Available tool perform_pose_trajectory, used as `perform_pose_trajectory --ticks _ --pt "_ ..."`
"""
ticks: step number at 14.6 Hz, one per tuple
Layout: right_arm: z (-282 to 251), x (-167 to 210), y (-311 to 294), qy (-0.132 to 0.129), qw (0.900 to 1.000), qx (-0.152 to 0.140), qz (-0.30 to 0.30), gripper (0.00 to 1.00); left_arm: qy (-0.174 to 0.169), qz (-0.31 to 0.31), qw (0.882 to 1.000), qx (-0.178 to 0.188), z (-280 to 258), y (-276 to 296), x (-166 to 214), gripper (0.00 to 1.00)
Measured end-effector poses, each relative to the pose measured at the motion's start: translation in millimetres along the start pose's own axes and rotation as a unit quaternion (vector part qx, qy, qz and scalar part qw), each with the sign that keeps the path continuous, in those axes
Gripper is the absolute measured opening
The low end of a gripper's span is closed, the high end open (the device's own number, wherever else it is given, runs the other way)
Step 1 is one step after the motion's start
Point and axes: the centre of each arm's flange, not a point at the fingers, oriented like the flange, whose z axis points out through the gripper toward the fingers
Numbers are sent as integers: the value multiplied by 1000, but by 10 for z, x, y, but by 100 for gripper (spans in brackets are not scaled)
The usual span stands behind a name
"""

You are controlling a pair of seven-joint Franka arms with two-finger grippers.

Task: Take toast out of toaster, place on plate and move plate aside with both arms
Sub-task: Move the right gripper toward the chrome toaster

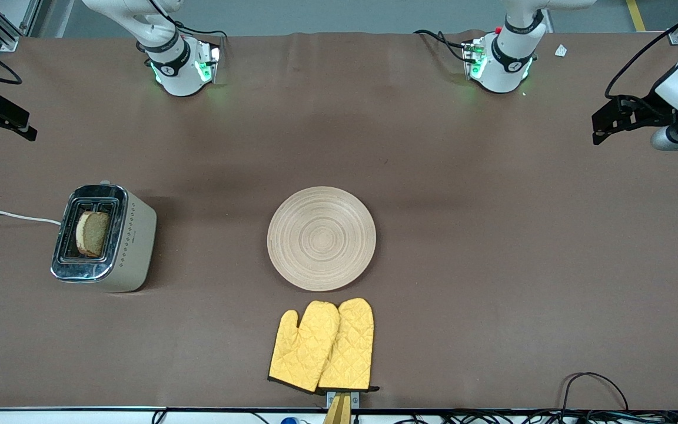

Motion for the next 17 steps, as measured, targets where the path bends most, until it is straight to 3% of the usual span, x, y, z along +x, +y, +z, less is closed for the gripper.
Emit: perform_pose_trajectory --ticks 9,17 --pt "38 29 18 1 1000 0 2 100 0 0 1000 0 0 -1 0 100" --pt "911 567 383 -8 1000 -3 21 100 1 5 1000 0 -8 60 -2 100"
